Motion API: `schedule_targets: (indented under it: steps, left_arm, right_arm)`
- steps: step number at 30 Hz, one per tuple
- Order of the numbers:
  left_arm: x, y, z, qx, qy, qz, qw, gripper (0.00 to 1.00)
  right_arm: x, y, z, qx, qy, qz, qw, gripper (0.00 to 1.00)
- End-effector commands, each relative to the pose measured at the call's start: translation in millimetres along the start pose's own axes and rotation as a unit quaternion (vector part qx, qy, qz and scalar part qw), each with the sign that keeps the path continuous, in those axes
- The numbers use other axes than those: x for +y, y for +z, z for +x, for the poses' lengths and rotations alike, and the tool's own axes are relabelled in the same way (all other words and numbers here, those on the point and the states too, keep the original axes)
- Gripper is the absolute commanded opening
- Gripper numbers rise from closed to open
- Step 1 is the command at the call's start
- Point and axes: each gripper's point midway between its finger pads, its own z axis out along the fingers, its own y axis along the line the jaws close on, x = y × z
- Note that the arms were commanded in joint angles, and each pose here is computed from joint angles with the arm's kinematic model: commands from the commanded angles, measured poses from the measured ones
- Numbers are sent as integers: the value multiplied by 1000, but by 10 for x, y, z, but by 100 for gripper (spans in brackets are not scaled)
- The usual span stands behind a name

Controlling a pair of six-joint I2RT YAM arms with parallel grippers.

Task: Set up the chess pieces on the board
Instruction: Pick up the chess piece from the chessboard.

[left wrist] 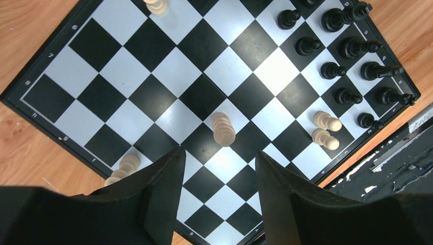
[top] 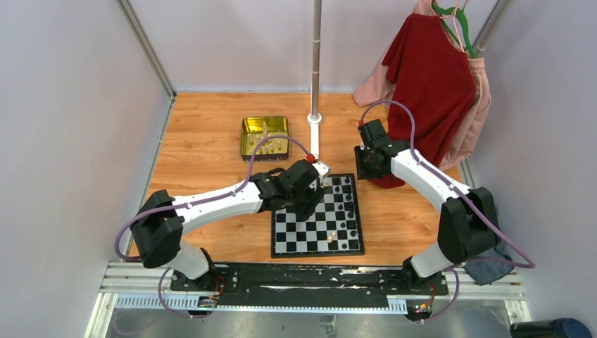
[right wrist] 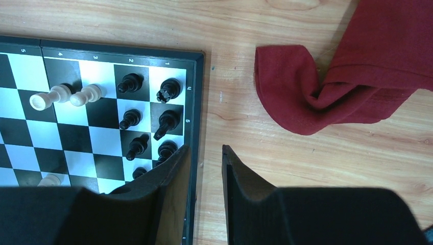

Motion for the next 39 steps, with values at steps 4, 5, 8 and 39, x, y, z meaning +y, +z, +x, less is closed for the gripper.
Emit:
schedule_targets:
  steps: [4,5,8,39]
  left_arm:
    - [-177,100,-44,6,25,35,999,57]
    - [-179,115,-41,7,26,35,999,57]
    - [-190,162,-28,11,27,36,999,56]
    - [67,71,-120,-23,-31,-47,998,7]
  right_arm:
    - [-48,-20,44,0,7,9,1000,33]
    - [-51,-16,46,0,8,9,1000,33]
    - [-55,-4,54,2,8,10,1000,34]
    - [-83,-1,80,2,5,8,1000,33]
